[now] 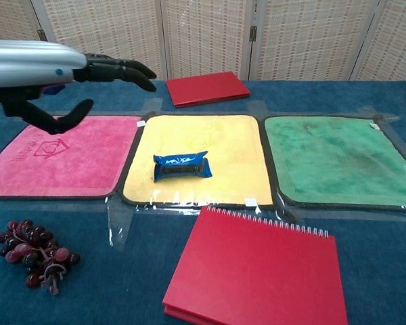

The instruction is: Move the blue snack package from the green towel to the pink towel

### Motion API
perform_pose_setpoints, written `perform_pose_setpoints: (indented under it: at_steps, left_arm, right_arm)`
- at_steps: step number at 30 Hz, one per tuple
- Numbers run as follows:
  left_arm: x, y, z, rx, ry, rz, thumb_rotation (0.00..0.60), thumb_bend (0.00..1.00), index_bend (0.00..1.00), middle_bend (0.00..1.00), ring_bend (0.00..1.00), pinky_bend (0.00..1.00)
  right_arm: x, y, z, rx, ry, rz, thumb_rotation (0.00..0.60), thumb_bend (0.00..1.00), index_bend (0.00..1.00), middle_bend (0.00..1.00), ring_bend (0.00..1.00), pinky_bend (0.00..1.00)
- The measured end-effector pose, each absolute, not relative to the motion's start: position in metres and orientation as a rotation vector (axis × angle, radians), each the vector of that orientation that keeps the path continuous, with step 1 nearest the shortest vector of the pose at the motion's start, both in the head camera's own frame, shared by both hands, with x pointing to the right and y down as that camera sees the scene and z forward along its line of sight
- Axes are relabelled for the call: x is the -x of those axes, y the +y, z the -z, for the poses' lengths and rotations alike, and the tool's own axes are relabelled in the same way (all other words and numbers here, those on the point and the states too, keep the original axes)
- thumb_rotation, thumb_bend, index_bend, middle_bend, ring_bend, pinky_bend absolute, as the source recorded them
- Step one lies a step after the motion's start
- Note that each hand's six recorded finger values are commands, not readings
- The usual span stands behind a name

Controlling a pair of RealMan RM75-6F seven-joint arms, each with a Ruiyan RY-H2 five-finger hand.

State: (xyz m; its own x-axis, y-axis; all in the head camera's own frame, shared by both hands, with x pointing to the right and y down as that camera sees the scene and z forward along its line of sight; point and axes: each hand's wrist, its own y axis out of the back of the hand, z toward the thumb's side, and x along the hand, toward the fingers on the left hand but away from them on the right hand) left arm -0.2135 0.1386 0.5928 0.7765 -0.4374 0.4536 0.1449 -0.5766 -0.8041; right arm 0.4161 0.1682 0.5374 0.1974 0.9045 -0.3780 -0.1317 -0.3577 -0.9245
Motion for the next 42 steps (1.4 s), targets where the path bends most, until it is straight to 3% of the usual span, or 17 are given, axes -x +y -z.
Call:
perform_pose_setpoints:
  at_steps: [15,42]
  left_arm:
    - [0.131,0.133,-0.645,1.988,-0.098,0.787,0.6,0.86,0.11,0.05,0.04,0.0]
    - [0.094,0.129,-0.709,1.809,-0.278,0.889,0.6,0.89,0.11,0.07,0.05,0.0]
  right_arm:
    - [-0.427,0.178,-0.541,1.502,-0.788,-1.377,0.6,0.18,0.0,0.0,0.0,0.0]
    - [-0.437,0.188,-0.55,1.534,-0.818,-1.407,0.6,0.18,0.0,0.0,0.0,0.0]
